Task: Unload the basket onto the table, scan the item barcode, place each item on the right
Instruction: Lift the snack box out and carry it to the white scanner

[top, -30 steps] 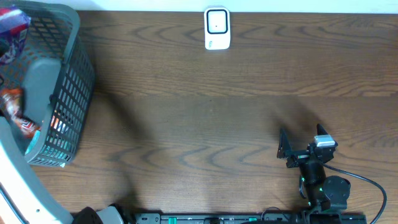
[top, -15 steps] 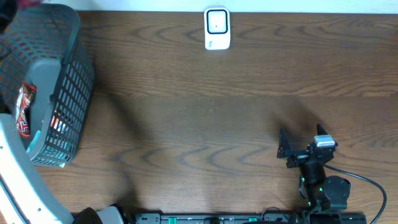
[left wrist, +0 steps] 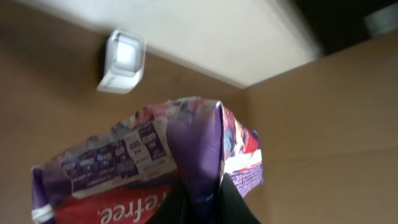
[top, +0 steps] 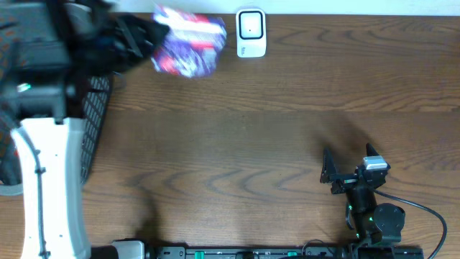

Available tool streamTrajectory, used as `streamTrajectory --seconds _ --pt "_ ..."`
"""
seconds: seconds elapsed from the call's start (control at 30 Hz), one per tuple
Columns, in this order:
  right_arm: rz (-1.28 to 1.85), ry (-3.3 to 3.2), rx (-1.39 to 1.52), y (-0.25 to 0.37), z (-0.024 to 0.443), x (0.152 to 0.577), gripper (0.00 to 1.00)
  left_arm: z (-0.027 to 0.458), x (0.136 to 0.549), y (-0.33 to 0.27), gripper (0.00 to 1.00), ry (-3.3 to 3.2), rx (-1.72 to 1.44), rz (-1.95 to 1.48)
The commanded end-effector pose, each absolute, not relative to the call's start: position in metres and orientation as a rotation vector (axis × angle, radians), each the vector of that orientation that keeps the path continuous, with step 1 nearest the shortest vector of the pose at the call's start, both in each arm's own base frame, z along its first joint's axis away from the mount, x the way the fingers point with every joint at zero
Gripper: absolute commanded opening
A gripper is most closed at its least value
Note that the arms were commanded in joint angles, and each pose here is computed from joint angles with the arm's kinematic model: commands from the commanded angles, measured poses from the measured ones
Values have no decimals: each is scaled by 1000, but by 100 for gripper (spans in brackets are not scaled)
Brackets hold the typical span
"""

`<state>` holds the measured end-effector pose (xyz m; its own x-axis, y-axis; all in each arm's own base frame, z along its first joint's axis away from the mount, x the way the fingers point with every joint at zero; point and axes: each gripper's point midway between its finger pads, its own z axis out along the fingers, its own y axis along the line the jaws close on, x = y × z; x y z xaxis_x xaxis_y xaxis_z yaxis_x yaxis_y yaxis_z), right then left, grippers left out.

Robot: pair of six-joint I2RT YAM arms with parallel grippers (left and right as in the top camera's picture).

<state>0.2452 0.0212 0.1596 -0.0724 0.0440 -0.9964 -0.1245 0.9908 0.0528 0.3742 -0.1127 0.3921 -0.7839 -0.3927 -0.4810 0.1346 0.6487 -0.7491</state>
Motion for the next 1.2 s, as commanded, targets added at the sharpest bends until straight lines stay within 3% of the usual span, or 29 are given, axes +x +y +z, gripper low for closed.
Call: streamTrajectory --seconds 0.0,0.37,0.6,0.93,1.1,1.17 --pt "133 1637 -67 21 159 245 99 351 390 -111 7 2349 -231 -782" --pt "133 1637 -67 21 159 245 99 241 405 -169 7 2625 -119 -304" --pt "133 1637 -67 21 159 245 99 213 455 -159 7 2443 -157 162" --pt "133 1637 -67 21 159 245 99 149 450 -226 8 2612 -6 -64" --pt "133 1637 -67 21 159 245 99 125 424 -265 43 2739 100 -253" --pt "133 1637 -67 21 159 245 99 127 419 -272 44 2750 121 -296"
